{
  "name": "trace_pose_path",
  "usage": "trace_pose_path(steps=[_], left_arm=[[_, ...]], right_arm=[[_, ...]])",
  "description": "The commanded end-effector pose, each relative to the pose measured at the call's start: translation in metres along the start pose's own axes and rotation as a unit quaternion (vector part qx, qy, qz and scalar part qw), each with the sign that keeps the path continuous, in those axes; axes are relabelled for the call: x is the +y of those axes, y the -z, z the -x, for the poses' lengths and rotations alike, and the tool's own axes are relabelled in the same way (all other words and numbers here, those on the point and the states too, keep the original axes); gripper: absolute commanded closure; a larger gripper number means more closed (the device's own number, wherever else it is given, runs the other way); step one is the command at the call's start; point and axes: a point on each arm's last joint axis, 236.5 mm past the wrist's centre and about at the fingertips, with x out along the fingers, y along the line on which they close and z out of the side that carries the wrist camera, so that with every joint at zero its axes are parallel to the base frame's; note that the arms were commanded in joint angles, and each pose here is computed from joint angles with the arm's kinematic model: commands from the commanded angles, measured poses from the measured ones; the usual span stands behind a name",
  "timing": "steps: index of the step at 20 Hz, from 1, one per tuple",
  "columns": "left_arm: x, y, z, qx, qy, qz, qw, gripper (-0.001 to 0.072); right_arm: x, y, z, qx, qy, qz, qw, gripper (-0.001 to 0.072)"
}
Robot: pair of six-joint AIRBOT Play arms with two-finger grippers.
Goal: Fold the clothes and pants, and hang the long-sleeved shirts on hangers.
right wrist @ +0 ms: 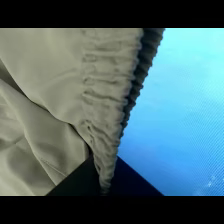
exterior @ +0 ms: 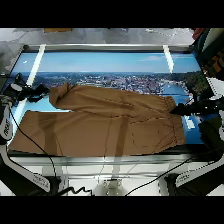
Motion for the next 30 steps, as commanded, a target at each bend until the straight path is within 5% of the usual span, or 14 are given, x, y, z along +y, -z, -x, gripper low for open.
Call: trace_pose_path(steps=[1,3,5,13,14,17,22,30], left_arm=[[-0.001,-0.007,-0.008,-0.020,0.002,-0.004,1.000,0.0090],[-0.007,-0.013,-0.009,-0.037,0.003,-0.008,0.999,0.0098],[-0.010,-0.012,-0.014,-0.041,0.003,-0.011,0.999,0.0213],[-0.014,0.004,-0.043,-0.033,0.001,-0.015,0.999,0.0221],[-0.018,-0.002,-0.043,-0.047,0.001,-0.018,0.999,0.0283],[-0.024,-0.010,-0.043,-0.068,0.001,-0.024,0.997,0.0694],[-0.033,-0.034,-0.029,-0.108,0.006,-0.030,0.994,0.0693],[-0.095,-0.150,0.090,-0.274,-0.010,-0.213,0.938,0.0694]], right_arm=[[0.000,-0.001,0.000,-0.001,0.000,0.000,1.000,0.0679],[0.000,-0.001,0.000,-0.001,0.000,0.000,1.000,0.0679],[0.000,-0.001,0.000,-0.001,0.000,0.000,1.000,0.0679],[0.000,-0.001,0.000,-0.001,0.000,0.000,1.000,0.0679],[0.000,-0.001,0.000,-0.001,0.000,0.000,1.000,0.0679],[0.000,-0.001,0.000,-0.001,0.000,0.000,1.000,0.0679],[0.001,-0.002,0.000,-0.003,-0.003,-0.001,1.000,0.0679],[0.009,-0.024,0.013,-0.034,-0.004,-0.012,0.999,0.0679]])
